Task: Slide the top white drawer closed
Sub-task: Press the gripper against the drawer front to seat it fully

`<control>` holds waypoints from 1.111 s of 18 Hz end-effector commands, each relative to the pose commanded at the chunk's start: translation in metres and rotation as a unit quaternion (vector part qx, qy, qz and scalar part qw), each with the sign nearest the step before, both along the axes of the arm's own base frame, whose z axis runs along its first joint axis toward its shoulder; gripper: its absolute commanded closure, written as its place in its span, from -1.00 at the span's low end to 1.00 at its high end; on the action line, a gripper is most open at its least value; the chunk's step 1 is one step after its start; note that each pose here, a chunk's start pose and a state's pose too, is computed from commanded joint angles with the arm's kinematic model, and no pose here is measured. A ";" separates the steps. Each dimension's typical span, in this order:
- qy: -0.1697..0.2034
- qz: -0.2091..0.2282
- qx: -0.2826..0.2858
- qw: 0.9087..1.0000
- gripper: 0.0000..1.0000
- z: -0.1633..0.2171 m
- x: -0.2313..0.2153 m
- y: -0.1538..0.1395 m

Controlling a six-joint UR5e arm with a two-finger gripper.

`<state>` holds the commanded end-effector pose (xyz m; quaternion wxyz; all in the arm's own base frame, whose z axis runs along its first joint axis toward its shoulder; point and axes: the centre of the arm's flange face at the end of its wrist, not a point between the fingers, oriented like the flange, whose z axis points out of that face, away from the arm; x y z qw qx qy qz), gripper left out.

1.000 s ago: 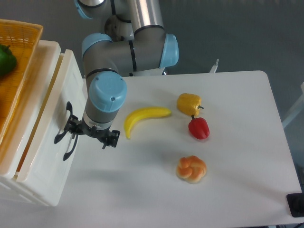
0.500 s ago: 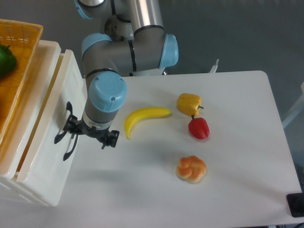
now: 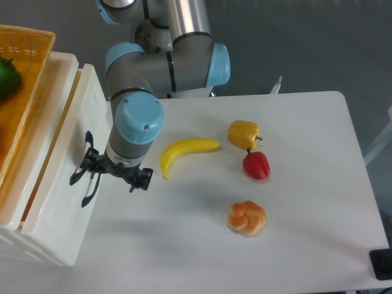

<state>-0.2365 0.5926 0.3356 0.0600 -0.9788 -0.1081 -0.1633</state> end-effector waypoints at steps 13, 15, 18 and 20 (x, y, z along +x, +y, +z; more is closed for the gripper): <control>-0.002 0.000 0.005 1.000 -1.00 0.003 0.002 0.000; -0.002 -0.003 0.005 1.000 -1.00 0.003 0.005 0.001; -0.002 -0.004 0.005 1.000 -1.00 0.002 0.006 0.002; -0.002 -0.004 0.005 1.000 -1.00 0.002 0.006 0.002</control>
